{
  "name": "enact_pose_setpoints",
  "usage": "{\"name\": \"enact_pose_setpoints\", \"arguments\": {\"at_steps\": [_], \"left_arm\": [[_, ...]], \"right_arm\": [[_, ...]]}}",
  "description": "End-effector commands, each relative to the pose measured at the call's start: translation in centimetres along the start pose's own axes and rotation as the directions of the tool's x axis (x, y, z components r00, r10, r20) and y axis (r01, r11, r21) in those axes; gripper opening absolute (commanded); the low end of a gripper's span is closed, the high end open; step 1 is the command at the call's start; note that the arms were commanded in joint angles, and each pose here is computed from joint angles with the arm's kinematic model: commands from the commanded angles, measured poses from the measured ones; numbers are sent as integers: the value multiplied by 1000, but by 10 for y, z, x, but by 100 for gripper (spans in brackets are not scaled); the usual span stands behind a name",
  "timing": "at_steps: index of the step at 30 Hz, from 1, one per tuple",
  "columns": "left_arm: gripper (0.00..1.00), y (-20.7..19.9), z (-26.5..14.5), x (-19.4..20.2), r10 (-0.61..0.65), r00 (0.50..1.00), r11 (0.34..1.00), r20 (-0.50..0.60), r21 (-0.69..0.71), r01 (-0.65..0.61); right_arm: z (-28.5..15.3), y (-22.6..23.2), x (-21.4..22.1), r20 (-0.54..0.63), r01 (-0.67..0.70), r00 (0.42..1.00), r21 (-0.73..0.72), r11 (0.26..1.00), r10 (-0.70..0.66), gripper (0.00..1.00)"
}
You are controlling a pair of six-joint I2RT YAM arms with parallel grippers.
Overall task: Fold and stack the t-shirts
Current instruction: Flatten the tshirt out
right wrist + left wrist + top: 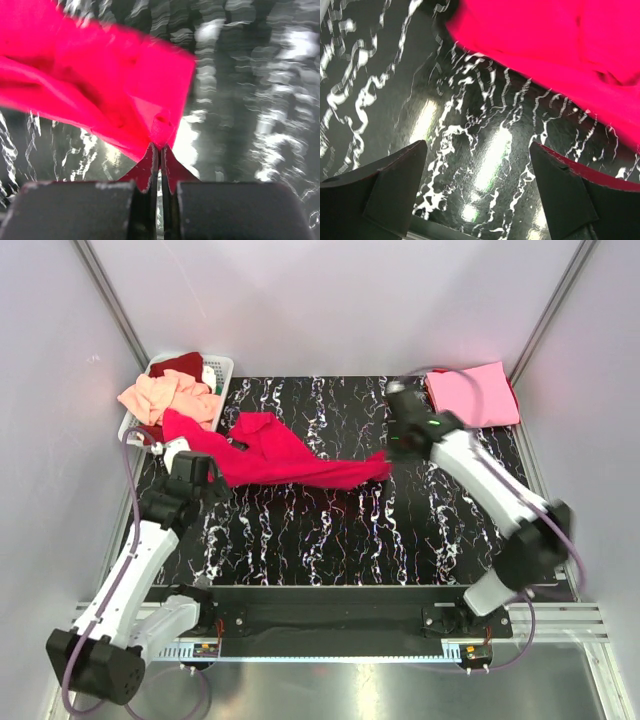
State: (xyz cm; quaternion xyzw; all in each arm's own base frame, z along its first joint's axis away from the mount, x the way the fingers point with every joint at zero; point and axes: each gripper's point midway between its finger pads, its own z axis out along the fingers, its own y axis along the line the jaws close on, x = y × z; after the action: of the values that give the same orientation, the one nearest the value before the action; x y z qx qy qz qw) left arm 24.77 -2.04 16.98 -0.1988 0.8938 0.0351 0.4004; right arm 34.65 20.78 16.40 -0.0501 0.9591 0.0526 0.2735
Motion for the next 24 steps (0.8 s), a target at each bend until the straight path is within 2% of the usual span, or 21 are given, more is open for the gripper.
{"name": "enact_pose_setpoints", "arguments": {"at_steps": [1,3,4,6,11,17,24], "left_arm": [[88,-16,16,9,-110,990,989,-90,89,118],[86,-22,28,22,-109,983,988,-149,96,124],[85,-29,33,24,-130,979,982,-159,115,150],[83,-30,45,44,-149,965,980,-215,95,173],[78,-45,55,86,-173,939,963,-298,148,225],[79,-82,54,120,-75,945,971,-319,192,142],[78,-90,74,115,-60,955,982,-291,154,109]], "right_arm": [[-24,-68,18,59,-154,987,82,985,150,0],[-35,-93,26,89,-218,974,104,970,209,0],[-29,-97,41,57,-220,975,102,970,215,0],[-32,-99,49,60,-232,972,89,969,227,0],[-18,-92,78,-20,-254,967,59,966,255,0],[-2,-93,94,-68,-253,964,70,965,257,0],[-4,-96,98,-65,-241,967,79,967,247,0]]}}
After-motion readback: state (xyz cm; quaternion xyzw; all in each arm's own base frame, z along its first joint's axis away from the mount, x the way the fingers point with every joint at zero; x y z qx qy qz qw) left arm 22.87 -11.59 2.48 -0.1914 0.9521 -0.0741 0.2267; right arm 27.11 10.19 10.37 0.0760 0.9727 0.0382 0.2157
